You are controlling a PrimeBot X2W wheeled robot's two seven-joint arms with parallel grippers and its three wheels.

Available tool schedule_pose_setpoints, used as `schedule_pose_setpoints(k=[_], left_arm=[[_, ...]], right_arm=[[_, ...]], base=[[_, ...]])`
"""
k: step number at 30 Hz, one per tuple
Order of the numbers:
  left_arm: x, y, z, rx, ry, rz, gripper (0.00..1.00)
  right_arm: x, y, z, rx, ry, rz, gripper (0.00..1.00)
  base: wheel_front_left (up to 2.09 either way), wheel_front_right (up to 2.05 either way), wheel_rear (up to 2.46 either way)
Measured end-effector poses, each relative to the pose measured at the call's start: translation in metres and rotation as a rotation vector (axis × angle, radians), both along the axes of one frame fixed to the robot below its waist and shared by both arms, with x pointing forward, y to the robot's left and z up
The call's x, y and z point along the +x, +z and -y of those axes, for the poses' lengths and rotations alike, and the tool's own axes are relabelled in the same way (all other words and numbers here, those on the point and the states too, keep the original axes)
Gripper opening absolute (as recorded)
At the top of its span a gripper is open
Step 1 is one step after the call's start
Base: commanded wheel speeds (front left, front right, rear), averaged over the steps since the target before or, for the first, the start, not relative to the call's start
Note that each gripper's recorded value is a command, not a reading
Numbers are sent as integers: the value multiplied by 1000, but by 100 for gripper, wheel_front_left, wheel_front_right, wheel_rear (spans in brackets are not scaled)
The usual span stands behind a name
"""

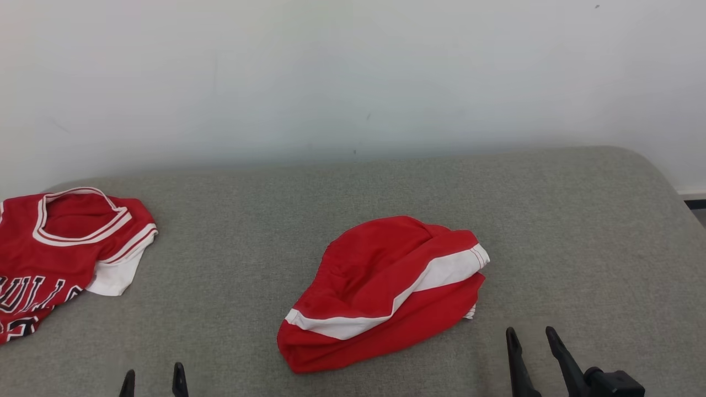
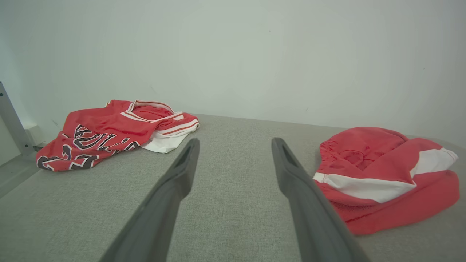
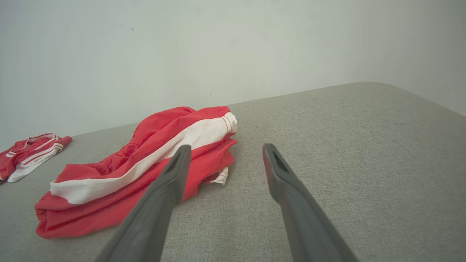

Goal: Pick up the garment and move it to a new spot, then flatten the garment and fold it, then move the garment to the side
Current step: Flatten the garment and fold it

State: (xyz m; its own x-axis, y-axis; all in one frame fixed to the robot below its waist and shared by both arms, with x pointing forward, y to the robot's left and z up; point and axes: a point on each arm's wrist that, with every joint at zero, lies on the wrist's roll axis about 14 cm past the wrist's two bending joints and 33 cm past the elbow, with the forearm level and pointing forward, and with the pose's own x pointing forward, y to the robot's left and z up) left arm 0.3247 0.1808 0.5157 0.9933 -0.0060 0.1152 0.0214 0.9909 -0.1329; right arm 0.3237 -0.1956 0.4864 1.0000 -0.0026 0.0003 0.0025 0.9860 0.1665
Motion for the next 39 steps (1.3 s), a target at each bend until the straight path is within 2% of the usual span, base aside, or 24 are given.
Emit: schedule_pose_setpoints(k=[10,33,39], left_arm=[[-15,-19,-3,20,1,-59,100],[-9,-34,18,18,-65,-109,100],[-4,-49,25,-46,-103,-155,100]], right_arm=[[-2,-6,-9,-20,31,-25,100],[-2,-12,-7,4,20,-39,100],[3,-11,-9,7,28,-48,100]], base=[[0,0,0],[0,0,0],[0,0,0]])
